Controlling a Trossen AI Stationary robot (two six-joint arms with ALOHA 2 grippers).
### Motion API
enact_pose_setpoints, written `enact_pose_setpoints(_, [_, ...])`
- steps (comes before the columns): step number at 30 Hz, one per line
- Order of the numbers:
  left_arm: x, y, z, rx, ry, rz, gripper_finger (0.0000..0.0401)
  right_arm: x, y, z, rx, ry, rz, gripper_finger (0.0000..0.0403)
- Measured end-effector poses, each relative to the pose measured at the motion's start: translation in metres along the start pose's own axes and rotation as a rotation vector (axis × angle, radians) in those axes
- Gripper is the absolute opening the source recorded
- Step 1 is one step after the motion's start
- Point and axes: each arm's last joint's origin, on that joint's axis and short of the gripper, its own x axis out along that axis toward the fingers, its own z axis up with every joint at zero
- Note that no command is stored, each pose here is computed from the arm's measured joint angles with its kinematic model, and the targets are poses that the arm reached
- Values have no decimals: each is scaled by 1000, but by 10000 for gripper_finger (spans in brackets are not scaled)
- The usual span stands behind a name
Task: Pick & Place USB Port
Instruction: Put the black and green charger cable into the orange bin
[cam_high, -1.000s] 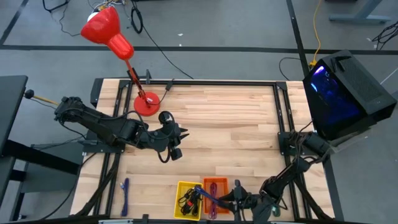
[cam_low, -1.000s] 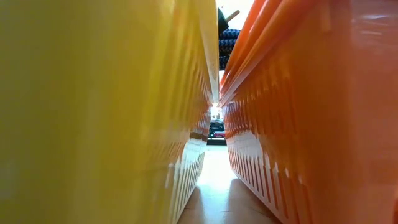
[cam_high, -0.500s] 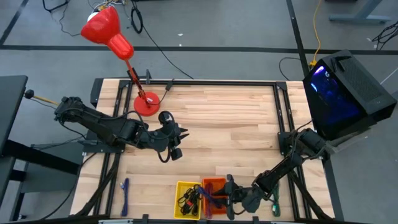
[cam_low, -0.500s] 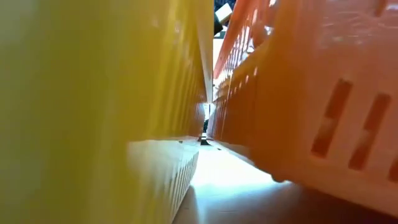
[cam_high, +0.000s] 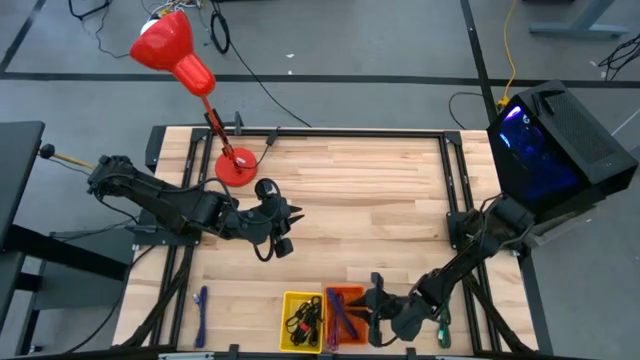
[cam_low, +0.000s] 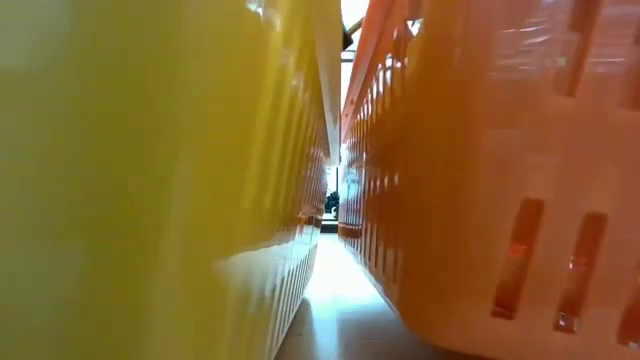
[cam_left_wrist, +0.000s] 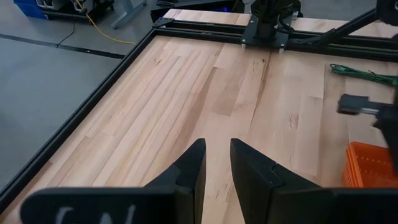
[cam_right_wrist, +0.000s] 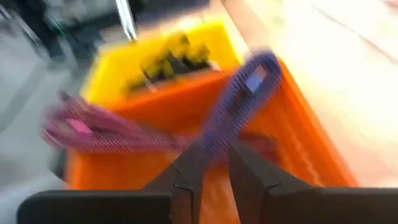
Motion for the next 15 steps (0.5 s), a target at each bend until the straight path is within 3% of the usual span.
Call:
enact_pose_setpoints(4, [0,0,0,-6,-2,7,78,-12,-11,1,-18,98,-87,75])
enact_pose_setpoints(9, [0,1,0,-7,-14,40,78,-40,-16,20,-36,110,-132,75])
enact_pose_setpoints(15, [0,1,0,-7,-14,40,78,-70,-18,40,-33,109,-100,75])
